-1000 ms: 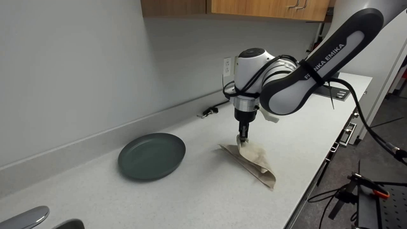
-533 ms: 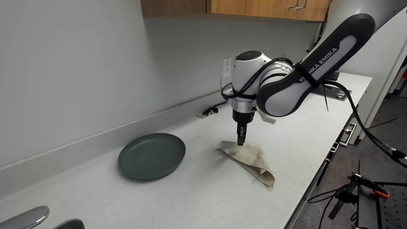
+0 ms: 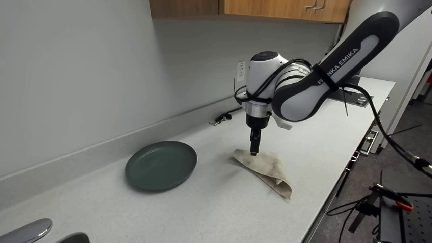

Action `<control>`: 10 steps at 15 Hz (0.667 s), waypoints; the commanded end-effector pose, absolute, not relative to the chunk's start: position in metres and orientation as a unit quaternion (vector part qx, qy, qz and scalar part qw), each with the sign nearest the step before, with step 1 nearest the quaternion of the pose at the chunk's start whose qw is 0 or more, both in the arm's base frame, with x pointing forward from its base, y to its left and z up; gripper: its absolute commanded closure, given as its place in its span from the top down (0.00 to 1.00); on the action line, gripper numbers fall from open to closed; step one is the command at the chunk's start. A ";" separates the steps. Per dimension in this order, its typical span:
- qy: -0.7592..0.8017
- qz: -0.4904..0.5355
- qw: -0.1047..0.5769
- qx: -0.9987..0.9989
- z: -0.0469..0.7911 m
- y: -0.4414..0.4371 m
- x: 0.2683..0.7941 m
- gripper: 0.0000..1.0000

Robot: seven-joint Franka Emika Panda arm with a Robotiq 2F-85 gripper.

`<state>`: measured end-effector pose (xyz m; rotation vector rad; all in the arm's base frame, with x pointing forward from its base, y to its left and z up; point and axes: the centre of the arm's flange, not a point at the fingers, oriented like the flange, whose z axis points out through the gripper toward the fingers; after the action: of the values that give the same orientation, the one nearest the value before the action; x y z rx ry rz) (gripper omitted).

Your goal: Fold the towel in triangles twice

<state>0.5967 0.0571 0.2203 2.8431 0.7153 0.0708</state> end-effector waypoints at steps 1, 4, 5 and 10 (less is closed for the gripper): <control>0.222 0.038 0.092 0.970 0.244 0.051 0.579 1.00; 0.201 0.034 0.084 0.975 0.258 0.037 0.557 1.00; 0.193 0.033 0.083 0.977 0.260 0.032 0.547 1.00; 0.161 0.035 0.061 0.985 0.285 0.020 0.488 1.00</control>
<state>0.5367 0.0258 0.2567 2.9359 0.5434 0.0548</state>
